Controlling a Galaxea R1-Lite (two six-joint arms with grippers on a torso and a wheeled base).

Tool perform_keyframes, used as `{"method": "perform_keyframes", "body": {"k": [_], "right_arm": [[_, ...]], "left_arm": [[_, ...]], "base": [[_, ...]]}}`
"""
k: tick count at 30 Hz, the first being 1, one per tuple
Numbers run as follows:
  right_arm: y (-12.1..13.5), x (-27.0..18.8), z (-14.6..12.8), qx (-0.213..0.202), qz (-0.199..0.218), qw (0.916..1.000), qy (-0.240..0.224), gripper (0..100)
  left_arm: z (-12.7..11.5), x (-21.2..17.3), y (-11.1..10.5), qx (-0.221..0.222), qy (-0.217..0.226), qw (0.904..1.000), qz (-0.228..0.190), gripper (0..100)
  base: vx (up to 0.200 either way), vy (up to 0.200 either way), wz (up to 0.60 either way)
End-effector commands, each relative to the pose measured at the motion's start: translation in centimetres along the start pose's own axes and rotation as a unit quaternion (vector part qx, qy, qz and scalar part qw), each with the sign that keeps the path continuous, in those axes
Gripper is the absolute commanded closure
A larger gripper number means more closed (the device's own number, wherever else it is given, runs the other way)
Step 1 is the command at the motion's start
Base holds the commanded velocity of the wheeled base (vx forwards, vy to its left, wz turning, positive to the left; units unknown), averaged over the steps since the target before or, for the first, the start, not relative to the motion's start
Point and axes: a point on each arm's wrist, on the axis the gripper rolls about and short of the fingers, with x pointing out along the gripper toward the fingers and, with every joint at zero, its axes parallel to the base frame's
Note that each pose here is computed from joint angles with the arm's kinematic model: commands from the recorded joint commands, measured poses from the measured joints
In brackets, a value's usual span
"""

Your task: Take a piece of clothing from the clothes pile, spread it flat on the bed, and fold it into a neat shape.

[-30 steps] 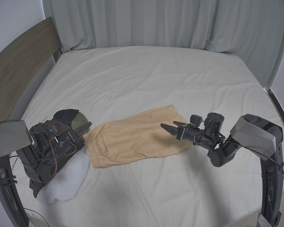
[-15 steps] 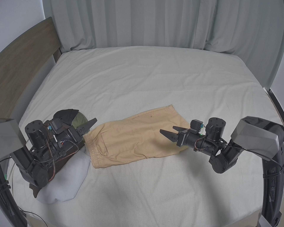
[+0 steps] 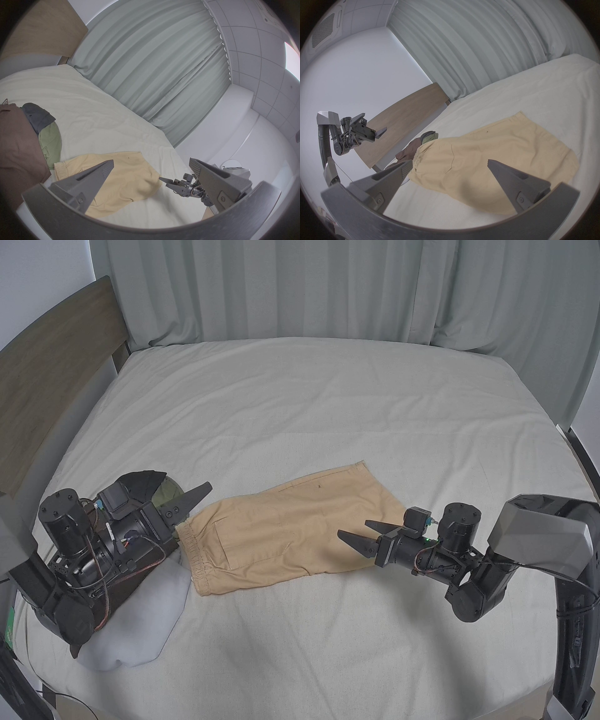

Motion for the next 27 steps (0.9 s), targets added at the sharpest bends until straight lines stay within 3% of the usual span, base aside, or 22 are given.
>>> {"method": "perform_keyframes", "body": {"k": [1, 6, 18, 22, 27], "right_arm": [[0.6, -0.5, 0.4, -0.003, 0.004, 1.0, -0.003, 0], [0.8, -1.4, -0.8, 0.008, -0.003, 0.9998, 0.02, 0], [0.1, -2.6, -2.8, 0.029, -0.026, 0.9979, 0.052, 0], [-1.1, -2.8, -4.1, 0.042, -0.049, 0.9958, 0.066, 0], [-1.8, -2.9, -5.2, 0.052, -0.075, 0.9928, 0.077, 0]], "left_arm": [[0.5, -0.4, -1.0, 0.006, -0.007, 0.9999, -0.013, 0], [0.4, -0.5, -1.1, 0.021, -0.003, 0.9996, -0.017, 0], [-2.1, -1.3, 0.1, 0.125, 0.046, 0.9911, 0.008, 0], [-3.4, -1.2, 1.4, 0.21, 0.074, 0.9749, 0.015, 0], [-3.7, -1.2, 1.6, 0.236, 0.082, 0.9682, 0.007, 0]], "base": [[0.0, 0.0, 0.0], [0.0, 0.0, 0.0], [0.0, 0.0, 0.0], [0.0, 0.0, 0.0], [0.0, 0.0, 0.0]]}}
